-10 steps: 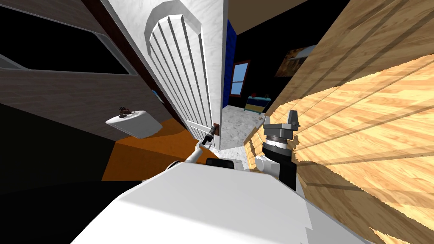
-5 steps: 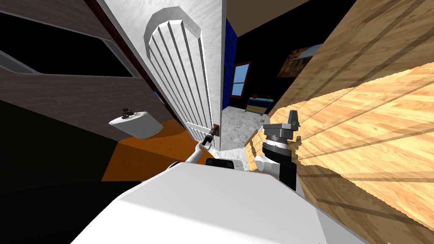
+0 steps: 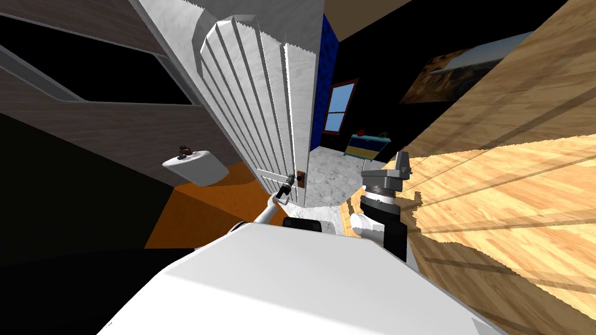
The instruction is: Push the door open
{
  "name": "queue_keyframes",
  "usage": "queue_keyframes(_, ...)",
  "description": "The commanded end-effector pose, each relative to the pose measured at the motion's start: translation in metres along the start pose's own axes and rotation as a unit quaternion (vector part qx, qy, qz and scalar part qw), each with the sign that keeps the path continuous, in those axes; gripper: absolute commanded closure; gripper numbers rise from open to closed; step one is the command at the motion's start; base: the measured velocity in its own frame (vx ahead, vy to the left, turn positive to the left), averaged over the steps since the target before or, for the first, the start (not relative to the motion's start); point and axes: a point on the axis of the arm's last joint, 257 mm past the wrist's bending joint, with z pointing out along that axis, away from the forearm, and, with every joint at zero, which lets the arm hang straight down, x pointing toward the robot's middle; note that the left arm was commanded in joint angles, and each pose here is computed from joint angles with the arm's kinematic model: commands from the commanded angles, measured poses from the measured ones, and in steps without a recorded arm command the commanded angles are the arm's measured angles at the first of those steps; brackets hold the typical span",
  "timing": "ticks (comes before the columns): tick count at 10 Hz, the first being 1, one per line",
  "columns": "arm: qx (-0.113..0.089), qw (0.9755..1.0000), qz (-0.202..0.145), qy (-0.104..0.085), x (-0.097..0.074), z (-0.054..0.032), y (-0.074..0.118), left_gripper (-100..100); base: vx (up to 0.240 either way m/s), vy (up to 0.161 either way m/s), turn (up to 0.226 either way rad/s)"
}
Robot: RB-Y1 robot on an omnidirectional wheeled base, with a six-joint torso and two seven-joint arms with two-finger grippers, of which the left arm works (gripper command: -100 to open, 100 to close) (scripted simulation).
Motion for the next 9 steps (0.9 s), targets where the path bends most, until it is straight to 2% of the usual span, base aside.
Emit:
queue_keyframes(1, -0.001, 1.0000, -0.001, 0.002, 0.002, -0.0001, 0.000, -100, -0.043, -0.034, 0.068)
queue_keyframes(4, -0.001, 1.0000, -0.005, 0.004, 0.007, -0.0001, -0.001, -100, -0.204, 0.006, 0.012)
queue_keyframes(8, -0.001, 0.9998, -0.019, 0.011, 0.021, 0.0010, -0.005, -100, -0.280, -0.020, 0.033)
queue_keyframes(9, -0.001, 0.9998, -0.016, 0.010, 0.019, 0.0007, -0.004, -100, -0.125, 0.002, -0.001)
